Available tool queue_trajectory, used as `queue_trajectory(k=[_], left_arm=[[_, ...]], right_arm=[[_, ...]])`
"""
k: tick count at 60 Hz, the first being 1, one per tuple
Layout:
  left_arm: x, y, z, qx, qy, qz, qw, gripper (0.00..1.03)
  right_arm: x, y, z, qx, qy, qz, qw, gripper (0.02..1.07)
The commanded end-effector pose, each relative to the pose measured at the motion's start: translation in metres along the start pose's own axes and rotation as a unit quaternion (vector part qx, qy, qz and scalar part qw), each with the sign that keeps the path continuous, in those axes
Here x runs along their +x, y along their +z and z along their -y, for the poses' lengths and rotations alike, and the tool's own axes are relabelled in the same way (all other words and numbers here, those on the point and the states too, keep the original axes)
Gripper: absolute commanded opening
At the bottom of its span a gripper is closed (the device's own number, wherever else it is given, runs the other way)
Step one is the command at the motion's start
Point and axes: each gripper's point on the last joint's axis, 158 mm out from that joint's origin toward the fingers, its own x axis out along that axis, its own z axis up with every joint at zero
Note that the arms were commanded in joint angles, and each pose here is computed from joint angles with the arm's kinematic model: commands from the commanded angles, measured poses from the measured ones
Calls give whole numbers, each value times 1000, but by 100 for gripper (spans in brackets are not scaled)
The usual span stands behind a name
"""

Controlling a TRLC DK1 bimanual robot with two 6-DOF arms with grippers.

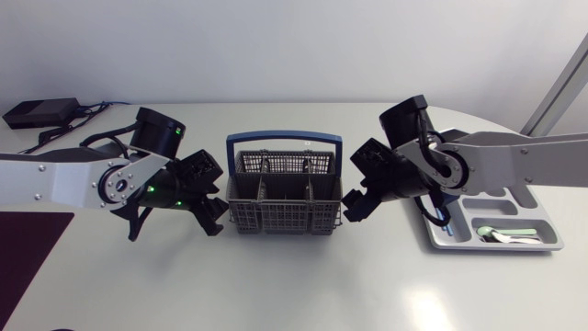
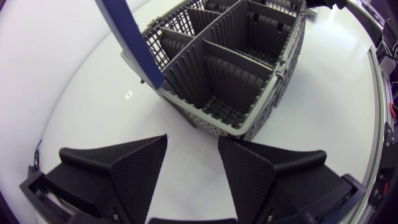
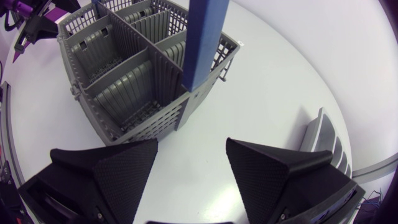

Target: Unload the cutlery basket into the drawer organizer.

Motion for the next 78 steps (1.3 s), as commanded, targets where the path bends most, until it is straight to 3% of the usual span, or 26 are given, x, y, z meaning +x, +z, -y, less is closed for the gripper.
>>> queue_trajectory(k=[1,63,75,78], left_arm=[[2,31,2,9,-14,40,999,60],[-14,20,0,3,-2,40,999,60],[-28,15,-11,-7,17,48,999,60],[-32,15,-14,-10,22,52,998,60]], right_arm=[[4,11,-21,-3,29,14,999,82],[13,14,-10,-6,-6,12,1000,82],[-9,5,5,-4,-48,19,999,82],[-15,3,9,-3,-62,21,998,87]])
